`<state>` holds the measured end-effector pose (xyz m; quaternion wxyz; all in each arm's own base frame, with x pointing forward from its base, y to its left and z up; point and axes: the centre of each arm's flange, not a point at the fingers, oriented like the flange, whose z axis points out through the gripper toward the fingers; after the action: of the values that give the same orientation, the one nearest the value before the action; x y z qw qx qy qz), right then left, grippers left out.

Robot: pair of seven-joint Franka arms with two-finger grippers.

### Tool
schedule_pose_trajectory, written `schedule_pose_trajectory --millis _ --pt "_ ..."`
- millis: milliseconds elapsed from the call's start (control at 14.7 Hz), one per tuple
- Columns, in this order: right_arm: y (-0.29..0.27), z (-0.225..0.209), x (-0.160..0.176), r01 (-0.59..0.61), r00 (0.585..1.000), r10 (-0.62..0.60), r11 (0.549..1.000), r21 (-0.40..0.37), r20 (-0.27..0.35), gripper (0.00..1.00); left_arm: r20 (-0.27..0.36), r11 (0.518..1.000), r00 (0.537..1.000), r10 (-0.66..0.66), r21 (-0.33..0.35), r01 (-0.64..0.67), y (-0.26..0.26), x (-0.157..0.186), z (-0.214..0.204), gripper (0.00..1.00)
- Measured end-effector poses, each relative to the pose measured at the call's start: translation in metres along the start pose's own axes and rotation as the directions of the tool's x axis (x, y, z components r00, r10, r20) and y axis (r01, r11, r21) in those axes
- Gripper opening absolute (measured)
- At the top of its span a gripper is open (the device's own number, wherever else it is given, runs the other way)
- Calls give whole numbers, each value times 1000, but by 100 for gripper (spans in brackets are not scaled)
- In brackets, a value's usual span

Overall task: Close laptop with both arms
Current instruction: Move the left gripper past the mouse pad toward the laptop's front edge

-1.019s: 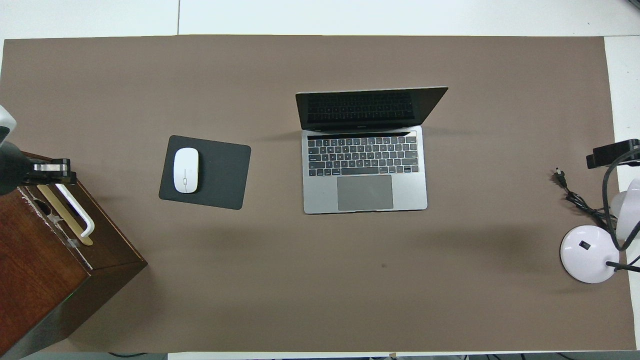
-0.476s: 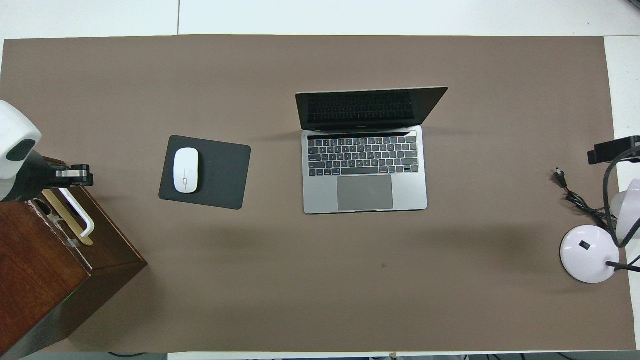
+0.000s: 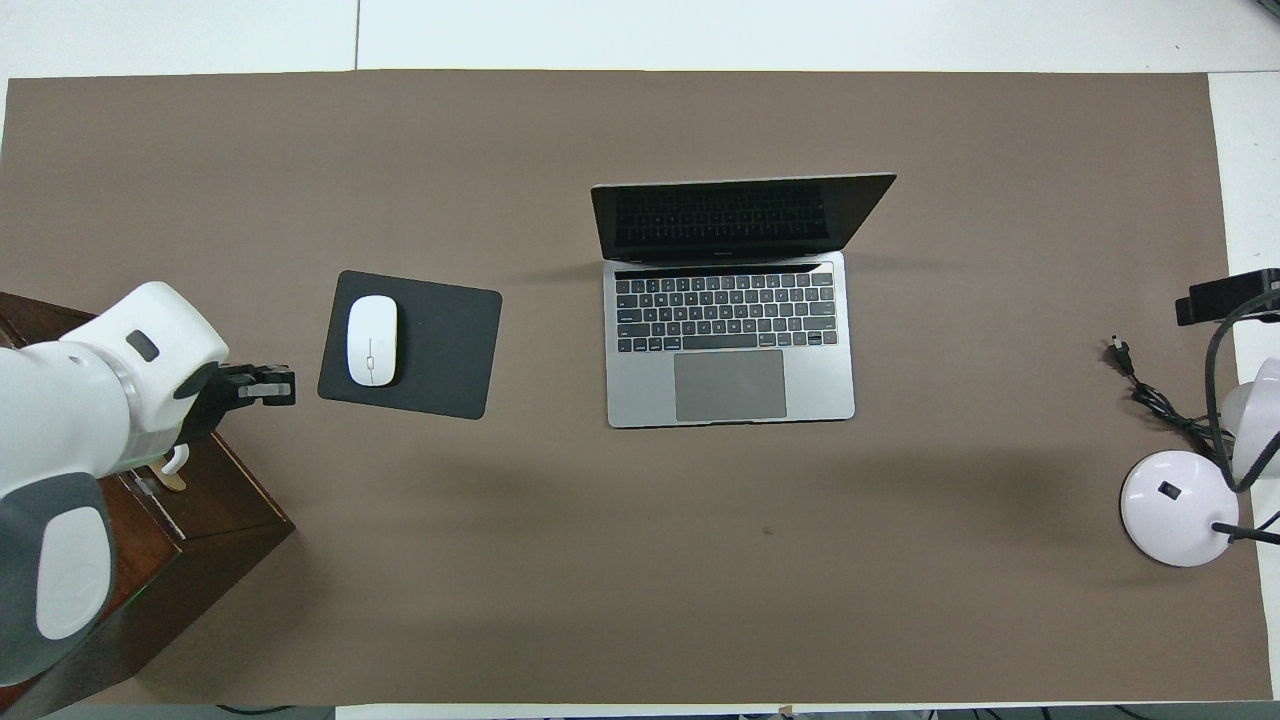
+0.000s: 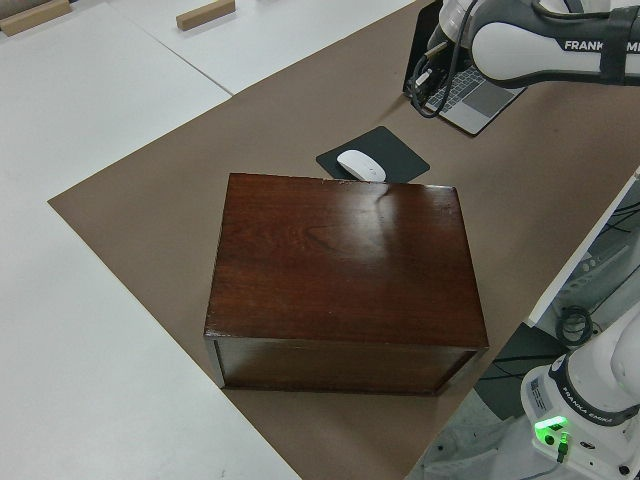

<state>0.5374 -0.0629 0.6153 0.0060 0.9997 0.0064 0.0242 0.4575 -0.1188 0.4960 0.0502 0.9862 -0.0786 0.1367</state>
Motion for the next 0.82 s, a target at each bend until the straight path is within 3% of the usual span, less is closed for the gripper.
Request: schedule_pose_trajectory --millis 340,544,816 --pt "8 0 4 14 999 -14 1000 -8 -42 28 -78 998 995 59 -22 -61 32 -19 29 1" --pt "15 -1 14 20 993 -23 999 -32 -118 1 -141 997 989 53 -54 -61 64 -37 52 1" --pt "24 6 38 57 978 -71 996 -74 -198 1 -197 992 979 45 -103 -66 108 -57 93 1"
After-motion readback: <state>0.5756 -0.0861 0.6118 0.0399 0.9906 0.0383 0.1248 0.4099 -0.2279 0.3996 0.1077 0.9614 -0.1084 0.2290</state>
